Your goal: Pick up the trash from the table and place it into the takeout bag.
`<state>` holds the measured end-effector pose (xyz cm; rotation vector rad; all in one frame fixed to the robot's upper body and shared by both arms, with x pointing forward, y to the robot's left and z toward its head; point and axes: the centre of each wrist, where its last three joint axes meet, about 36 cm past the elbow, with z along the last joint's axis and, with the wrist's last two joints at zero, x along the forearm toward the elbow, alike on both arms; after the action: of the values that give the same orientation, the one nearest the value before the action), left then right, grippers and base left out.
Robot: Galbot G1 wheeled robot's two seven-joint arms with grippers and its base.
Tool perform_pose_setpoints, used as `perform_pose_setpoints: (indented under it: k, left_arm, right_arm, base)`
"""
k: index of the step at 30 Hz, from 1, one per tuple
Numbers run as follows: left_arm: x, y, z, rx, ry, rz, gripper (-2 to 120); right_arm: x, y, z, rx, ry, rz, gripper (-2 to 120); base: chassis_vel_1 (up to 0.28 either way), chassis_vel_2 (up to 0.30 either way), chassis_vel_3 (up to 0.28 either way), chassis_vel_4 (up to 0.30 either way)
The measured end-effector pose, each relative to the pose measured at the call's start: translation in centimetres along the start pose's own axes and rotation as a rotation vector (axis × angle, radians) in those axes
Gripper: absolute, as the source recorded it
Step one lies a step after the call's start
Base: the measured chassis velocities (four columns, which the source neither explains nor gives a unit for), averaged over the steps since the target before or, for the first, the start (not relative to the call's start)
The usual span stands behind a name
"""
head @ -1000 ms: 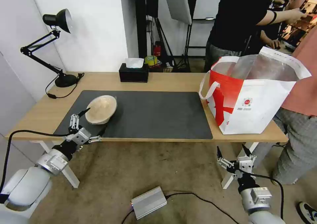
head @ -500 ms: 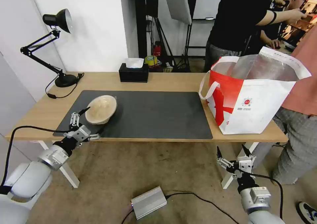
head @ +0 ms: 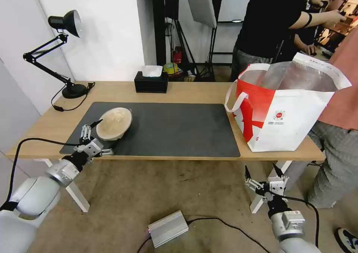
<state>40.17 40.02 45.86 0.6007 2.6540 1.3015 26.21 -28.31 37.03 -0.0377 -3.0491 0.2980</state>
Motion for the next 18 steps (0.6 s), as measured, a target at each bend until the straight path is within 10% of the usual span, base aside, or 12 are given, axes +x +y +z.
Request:
perform_pose_setpoints:
  k: [18]
  left_arm:
    - [-1.7,0.0,0.8,0.004,0.0,0.009,100]
  right_arm:
    - [0.1,0.2,0.2,-0.004,0.004,0.005,100]
  base:
    - [0.0,0.0,0.0,0.0]
